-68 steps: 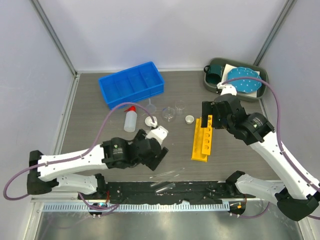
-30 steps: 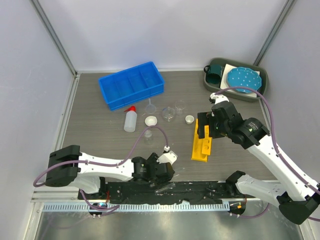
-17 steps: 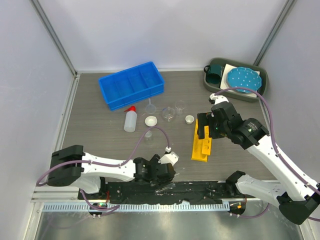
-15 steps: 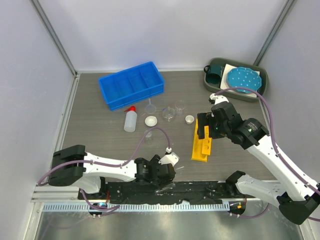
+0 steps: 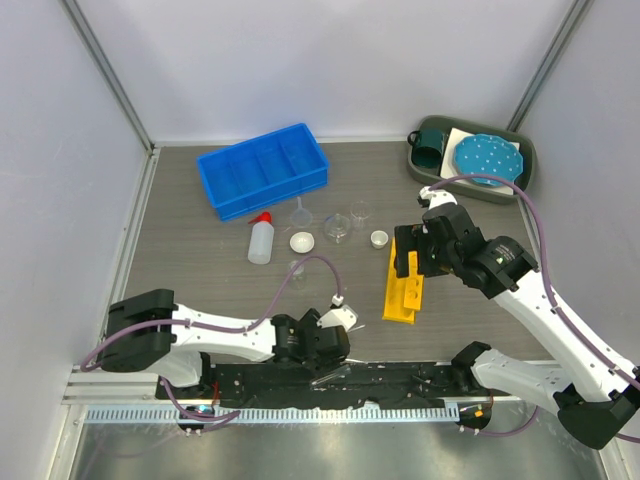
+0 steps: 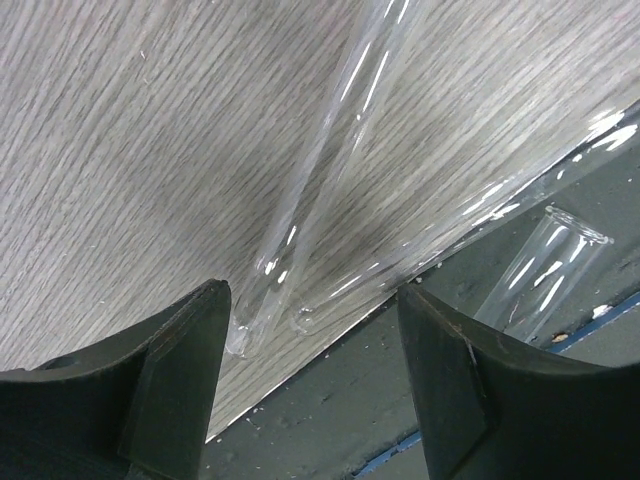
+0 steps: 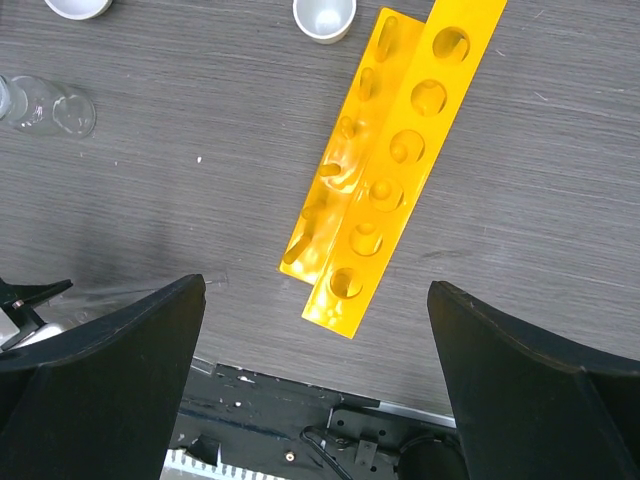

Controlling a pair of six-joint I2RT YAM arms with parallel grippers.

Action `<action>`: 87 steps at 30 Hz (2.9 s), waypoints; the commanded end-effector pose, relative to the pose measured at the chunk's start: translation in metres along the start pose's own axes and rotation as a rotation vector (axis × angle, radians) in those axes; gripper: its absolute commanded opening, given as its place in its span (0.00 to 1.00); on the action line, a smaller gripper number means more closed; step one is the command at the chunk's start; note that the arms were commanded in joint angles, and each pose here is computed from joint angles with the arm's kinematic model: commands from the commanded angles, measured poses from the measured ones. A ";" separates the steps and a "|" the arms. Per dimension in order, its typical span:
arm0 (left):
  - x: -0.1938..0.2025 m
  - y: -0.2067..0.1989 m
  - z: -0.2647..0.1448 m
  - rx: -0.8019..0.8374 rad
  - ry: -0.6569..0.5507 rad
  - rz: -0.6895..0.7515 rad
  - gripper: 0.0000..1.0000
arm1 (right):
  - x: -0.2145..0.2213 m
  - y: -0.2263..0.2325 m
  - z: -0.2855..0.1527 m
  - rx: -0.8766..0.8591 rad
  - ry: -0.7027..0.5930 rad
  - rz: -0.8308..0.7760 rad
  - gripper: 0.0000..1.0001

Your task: Organize the chemistry lab equipment

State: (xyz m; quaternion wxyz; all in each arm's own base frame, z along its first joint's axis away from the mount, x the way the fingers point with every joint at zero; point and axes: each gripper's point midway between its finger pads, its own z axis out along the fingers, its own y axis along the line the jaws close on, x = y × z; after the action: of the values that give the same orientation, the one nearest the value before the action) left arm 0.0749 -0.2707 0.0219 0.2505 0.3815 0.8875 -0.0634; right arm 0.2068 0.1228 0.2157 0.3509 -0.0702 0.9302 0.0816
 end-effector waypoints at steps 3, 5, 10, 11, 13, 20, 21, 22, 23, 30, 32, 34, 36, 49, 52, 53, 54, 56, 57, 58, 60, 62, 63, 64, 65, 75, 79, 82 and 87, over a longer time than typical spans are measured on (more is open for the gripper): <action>-0.015 0.005 -0.005 0.019 -0.045 -0.034 0.70 | -0.009 0.004 -0.001 -0.021 -0.038 -0.003 0.99; -0.016 0.005 -0.005 0.026 -0.048 -0.042 0.68 | -0.008 0.004 0.000 -0.020 -0.034 -0.005 0.99; -0.019 0.013 -0.006 0.013 -0.053 -0.050 0.68 | -0.008 0.005 0.002 -0.019 -0.029 -0.005 0.99; -0.021 0.015 -0.005 0.010 -0.054 -0.063 0.68 | -0.009 0.004 0.001 -0.018 -0.033 -0.003 0.98; -0.020 0.018 -0.004 0.015 -0.048 -0.070 0.68 | -0.009 0.005 0.002 -0.018 -0.029 -0.005 0.98; -0.024 0.025 0.003 0.012 -0.038 -0.079 0.68 | -0.008 0.005 0.002 -0.017 -0.028 -0.007 0.98; -0.028 0.024 0.002 0.015 -0.044 -0.078 0.68 | -0.008 0.004 0.002 -0.015 -0.027 -0.007 0.98; -0.029 0.024 0.002 0.014 -0.041 -0.070 0.68 | -0.009 0.005 0.003 -0.016 -0.029 -0.008 0.98; -0.030 0.023 0.002 0.015 -0.040 -0.068 0.68 | -0.008 0.005 0.003 -0.016 -0.026 -0.009 0.98; -0.052 0.020 -0.006 0.024 -0.067 -0.055 0.68 | -0.008 0.005 0.003 -0.014 -0.026 -0.013 0.98; -0.057 0.020 -0.009 0.025 -0.075 -0.054 0.68 | -0.008 0.005 0.003 -0.015 -0.028 -0.013 0.98; -0.060 0.022 -0.010 0.027 -0.078 -0.056 0.68 | -0.008 0.005 0.003 -0.014 -0.027 -0.014 0.98; -0.060 0.024 -0.009 0.024 -0.074 -0.055 0.68 | -0.008 0.005 0.004 -0.012 -0.025 -0.016 0.98; -0.056 0.037 0.015 0.024 -0.027 -0.086 0.66 | -0.009 0.006 0.004 -0.012 -0.031 -0.024 0.98; -0.054 0.036 0.020 0.026 -0.010 -0.083 0.65 | -0.009 0.006 0.003 -0.013 -0.036 -0.025 0.98; -0.054 0.035 0.021 0.028 -0.007 -0.082 0.65 | -0.008 0.005 0.004 -0.010 -0.034 -0.025 0.98; -0.053 0.034 0.022 0.036 -0.003 -0.082 0.65 | -0.008 0.005 0.003 -0.012 -0.036 -0.025 0.99; -0.049 0.032 0.025 0.041 0.012 -0.081 0.64 | -0.007 0.006 0.003 -0.013 -0.035 -0.026 0.98; -0.049 0.031 0.027 0.043 0.013 -0.082 0.64 | -0.007 0.005 0.002 -0.014 -0.038 -0.026 0.98; -0.046 0.031 0.028 0.048 0.019 -0.082 0.63 | -0.006 0.006 0.002 -0.016 -0.039 -0.024 0.98; -0.043 0.030 0.031 0.050 0.030 -0.085 0.57 | -0.005 0.005 0.002 -0.014 -0.040 -0.025 0.98; -0.039 0.029 0.032 0.052 0.041 -0.091 0.55 | -0.005 0.005 0.001 -0.016 -0.041 -0.024 0.98; -0.037 0.028 0.033 0.053 0.045 -0.096 0.54 | -0.006 0.005 0.001 -0.016 -0.042 -0.024 0.98; -0.035 0.029 0.034 0.050 0.050 -0.101 0.54 | -0.005 0.005 0.001 -0.015 -0.038 -0.025 0.98; -0.034 0.029 0.035 0.048 0.051 -0.103 0.53 | -0.005 0.005 0.000 -0.018 -0.042 -0.023 0.98; -0.035 0.037 0.031 0.013 0.033 -0.107 0.06 | -0.002 0.008 0.001 -0.032 -0.023 -0.020 0.98; -0.049 0.039 0.022 0.006 -0.013 -0.108 0.00 | -0.004 0.010 0.001 -0.023 0.004 -0.022 0.97; -0.058 0.044 0.014 -0.011 -0.035 -0.100 0.00 | -0.012 0.009 -0.001 -0.008 -0.017 -0.006 0.97; -0.081 0.048 -0.016 -0.004 -0.102 -0.101 0.00 | -0.020 0.013 -0.007 -0.024 -0.049 0.038 0.97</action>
State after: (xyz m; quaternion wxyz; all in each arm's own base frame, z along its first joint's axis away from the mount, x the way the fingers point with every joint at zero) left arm 0.1366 -0.2732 0.0300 0.2411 0.3395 0.9066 -0.0691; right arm 0.2081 0.1291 0.2085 0.3361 -0.0755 0.9357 0.0756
